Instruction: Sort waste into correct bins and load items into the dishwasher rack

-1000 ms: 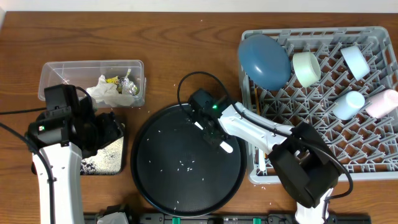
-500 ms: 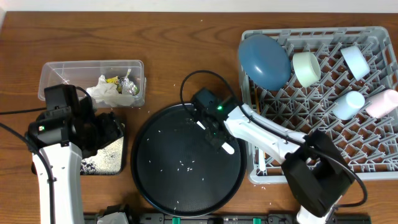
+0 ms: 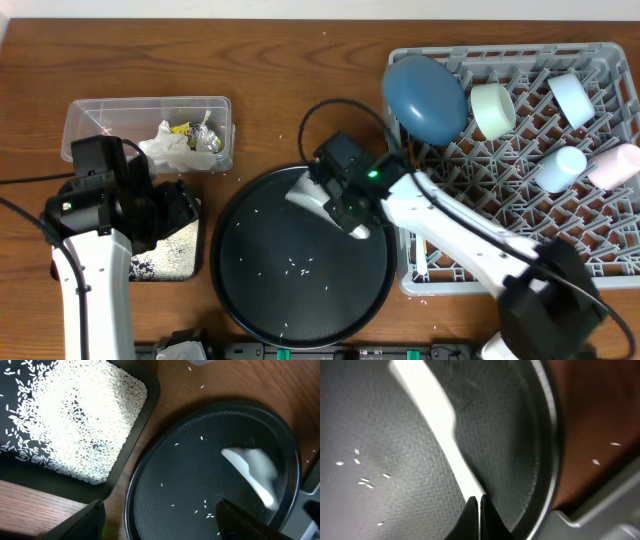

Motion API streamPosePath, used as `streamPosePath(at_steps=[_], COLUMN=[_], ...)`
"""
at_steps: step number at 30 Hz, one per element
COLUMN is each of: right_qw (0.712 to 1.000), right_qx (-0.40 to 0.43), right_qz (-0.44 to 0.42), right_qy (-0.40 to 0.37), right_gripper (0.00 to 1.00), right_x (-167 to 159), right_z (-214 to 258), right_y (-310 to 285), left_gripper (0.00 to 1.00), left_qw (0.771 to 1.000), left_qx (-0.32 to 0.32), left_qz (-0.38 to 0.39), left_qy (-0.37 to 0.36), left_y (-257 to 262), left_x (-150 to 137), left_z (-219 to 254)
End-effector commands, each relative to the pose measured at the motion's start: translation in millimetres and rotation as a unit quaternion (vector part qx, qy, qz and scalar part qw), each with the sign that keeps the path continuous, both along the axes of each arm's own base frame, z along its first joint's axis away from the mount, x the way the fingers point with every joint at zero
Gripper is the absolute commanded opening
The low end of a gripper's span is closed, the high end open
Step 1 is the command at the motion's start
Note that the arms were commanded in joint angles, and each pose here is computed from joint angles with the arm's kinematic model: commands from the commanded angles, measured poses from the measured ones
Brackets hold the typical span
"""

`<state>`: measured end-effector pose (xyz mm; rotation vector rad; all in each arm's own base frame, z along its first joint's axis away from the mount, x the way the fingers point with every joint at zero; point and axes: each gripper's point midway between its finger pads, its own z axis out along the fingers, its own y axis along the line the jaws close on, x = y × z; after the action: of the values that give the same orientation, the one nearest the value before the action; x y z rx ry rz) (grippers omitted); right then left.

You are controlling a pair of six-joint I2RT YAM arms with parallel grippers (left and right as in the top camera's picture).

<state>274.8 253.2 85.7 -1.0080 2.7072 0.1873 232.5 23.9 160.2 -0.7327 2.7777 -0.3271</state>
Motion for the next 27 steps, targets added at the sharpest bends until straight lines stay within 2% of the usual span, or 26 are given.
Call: streamPosePath(at_steps=[1, 8, 12, 21, 23, 27], right_qw=[0.998, 0.993, 0.997, 0.989, 0.987, 0.984], right_qx=[0.026, 0.041, 0.069, 0.052, 0.033, -0.001], right_qz=[-0.052, -0.105, -0.038, 0.137, 0.159, 0.171], right_qy=[-0.02, -0.03, -0.001, 0.015, 0.02, 0.044], right_gripper=[0.01, 0.04, 0.07, 0.4, 0.45, 0.49], right_x=[13.2, 25.7, 12.1, -26.2, -31.1, -37.1], right_z=[24.2, 44.4, 43.4, 16.9, 3.9, -24.6], right_y=[-15.7, -45.2, -30.4, 18.0, 22.4, 24.6], left_gripper=[0.72, 0.72, 0.72, 0.72, 0.72, 0.72], left_qw=[1.0, 1.0, 1.0, 1.0, 1.0, 1.0], left_qx=[0.003, 0.003, 0.003, 0.003, 0.003, 0.003], left_qz=[0.006, 0.006, 0.006, 0.006, 0.006, 0.006], left_qy=[0.008, 0.008, 0.007, 0.008, 0.008, 0.009], left_y=[2.8, 2.7, 2.8, 2.8, 2.7, 2.5], left_x=[-1.3, -1.4, -1.3, -1.3, -1.4, -2.2], left_z=[-3.1, -3.1, -3.1, -3.1, -3.1, -3.3])
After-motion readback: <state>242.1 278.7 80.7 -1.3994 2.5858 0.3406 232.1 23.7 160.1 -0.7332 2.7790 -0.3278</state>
